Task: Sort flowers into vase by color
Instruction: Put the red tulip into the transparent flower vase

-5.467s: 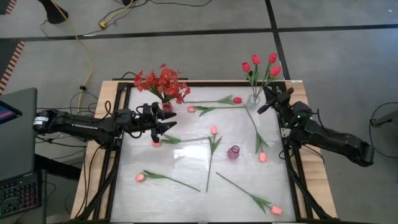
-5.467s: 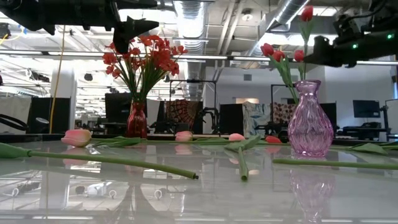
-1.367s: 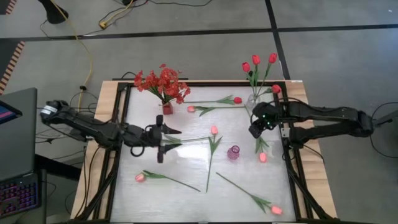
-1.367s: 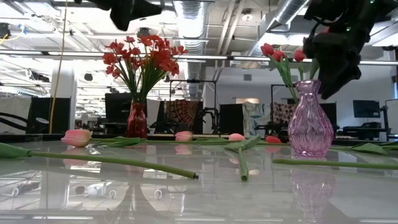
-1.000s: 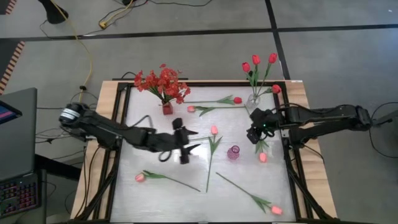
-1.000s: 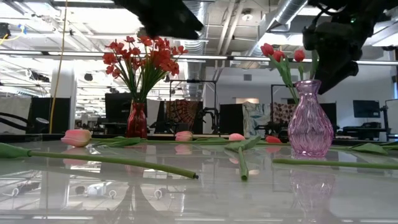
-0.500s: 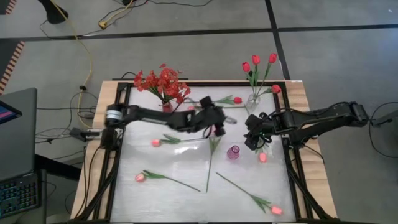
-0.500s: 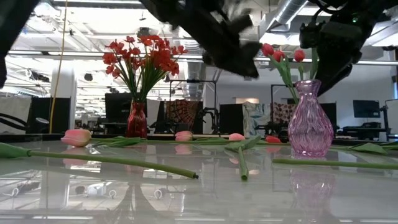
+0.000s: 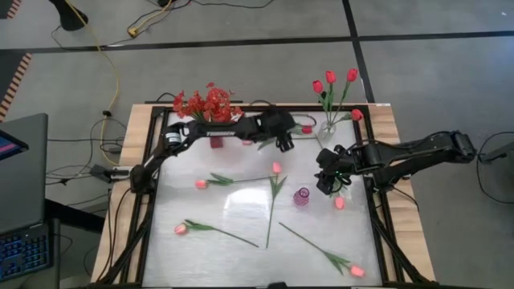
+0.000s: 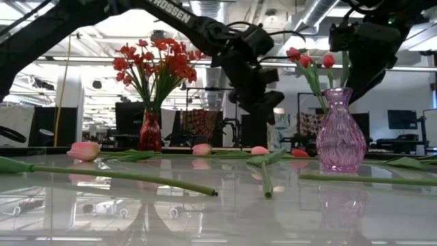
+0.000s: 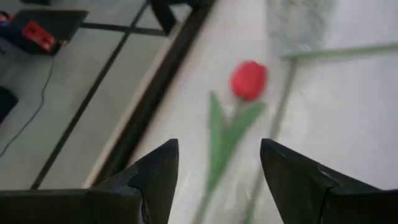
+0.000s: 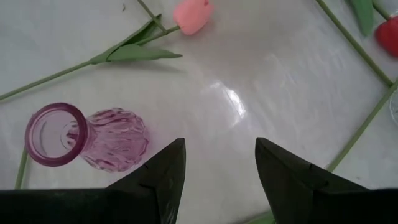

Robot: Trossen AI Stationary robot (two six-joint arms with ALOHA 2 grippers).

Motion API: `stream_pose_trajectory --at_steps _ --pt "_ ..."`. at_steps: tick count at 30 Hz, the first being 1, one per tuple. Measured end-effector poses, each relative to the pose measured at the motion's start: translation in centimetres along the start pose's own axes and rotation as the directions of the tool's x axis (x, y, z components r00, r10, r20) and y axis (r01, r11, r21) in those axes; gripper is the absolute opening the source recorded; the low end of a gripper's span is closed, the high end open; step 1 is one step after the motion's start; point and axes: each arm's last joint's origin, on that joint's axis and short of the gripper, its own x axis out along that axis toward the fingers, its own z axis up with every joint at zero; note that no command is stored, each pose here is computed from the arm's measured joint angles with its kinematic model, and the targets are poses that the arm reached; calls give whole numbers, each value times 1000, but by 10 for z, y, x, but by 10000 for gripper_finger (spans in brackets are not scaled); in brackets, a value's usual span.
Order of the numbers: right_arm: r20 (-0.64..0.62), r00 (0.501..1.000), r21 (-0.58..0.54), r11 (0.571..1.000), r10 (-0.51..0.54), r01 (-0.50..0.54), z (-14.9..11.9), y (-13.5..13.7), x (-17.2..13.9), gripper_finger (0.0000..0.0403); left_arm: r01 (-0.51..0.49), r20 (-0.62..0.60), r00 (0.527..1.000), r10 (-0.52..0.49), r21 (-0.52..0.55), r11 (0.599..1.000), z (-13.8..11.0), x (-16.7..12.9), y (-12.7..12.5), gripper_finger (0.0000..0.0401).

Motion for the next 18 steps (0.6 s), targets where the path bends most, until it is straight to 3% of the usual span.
stream_pose_trajectory --at_steps 5,11,14,18 --pt "4 1000 4 1000 0 0 1 0 0 218 -14 -47 999 13 -27 1000 -8 8 24 215" --pt "10 1000 12 1000 -5 5 2 -1 1 218 57 -69 996 -57 -9 998 -14 16 34 215" --pt "14 1000 13 1000 -2 2 2 -1 0 218 140 -100 985 -139 7 990 -21 21 38 215" --pt "18 1000 15 1000 2 -2 3 -1 1 218 141 -131 982 -140 2 990 -29 29 45 215"
